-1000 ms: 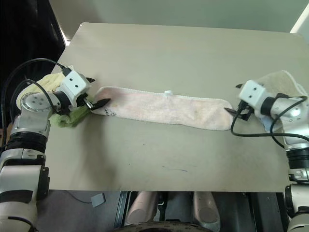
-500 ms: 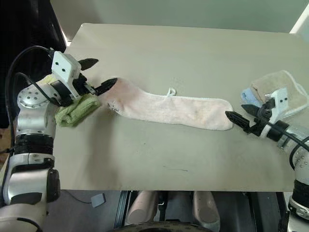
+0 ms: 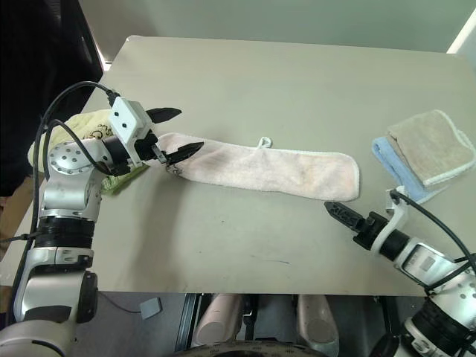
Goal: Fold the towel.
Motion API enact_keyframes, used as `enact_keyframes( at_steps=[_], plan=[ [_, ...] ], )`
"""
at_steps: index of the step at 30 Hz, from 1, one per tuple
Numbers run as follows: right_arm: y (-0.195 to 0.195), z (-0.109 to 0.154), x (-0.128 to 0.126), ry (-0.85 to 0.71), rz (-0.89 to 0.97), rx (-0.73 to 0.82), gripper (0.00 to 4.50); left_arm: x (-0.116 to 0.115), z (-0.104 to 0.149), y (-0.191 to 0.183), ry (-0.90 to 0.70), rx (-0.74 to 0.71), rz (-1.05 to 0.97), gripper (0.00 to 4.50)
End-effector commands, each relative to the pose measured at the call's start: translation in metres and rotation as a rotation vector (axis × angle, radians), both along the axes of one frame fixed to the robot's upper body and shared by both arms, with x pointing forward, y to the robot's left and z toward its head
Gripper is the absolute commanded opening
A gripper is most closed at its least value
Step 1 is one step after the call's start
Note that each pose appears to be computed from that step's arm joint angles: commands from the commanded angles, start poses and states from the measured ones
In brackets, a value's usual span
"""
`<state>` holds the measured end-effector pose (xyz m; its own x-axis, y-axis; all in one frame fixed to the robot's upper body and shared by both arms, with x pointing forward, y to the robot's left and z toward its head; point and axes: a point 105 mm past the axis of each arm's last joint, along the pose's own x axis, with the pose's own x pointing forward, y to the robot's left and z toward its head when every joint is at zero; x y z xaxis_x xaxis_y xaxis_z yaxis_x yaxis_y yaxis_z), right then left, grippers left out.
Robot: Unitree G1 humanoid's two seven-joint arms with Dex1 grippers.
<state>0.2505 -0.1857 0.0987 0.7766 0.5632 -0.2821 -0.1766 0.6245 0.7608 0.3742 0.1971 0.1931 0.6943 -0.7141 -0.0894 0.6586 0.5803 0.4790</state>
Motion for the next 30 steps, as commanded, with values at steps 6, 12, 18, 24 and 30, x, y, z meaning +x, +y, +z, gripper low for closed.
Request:
enact_keyframes(
  at_steps=[6, 12, 18, 24, 30],
  plan=[
    [-0.005, 0.001, 0.037, 0.063, -0.232, 0.084, 4.47, -0.011, 0.017, -0.018, -0.056, -0.028, -0.066, 4.50],
    [-0.013, 0.004, 0.058, 0.099, -0.376, 0.115, 4.47, -0.017, 0.020, -0.027, -0.055, -0.047, -0.095, 4.50],
    [-0.023, 0.006, 0.057, 0.106, -0.467, 0.129, 4.09, -0.027, 0.015, -0.037, 0.007, -0.092, -0.154, 4.50],
    [-0.044, 0.009, 0.052, 0.096, -0.553, 0.115, 2.02, -0.042, 0.002, -0.049, 0.093, -0.104, -0.232, 4.50],
    [-0.063, 0.026, 0.053, 0.016, -0.593, 0.064, 0.03, -0.046, -0.004, -0.061, 0.121, -0.102, -0.269, 4.50]
  ],
)
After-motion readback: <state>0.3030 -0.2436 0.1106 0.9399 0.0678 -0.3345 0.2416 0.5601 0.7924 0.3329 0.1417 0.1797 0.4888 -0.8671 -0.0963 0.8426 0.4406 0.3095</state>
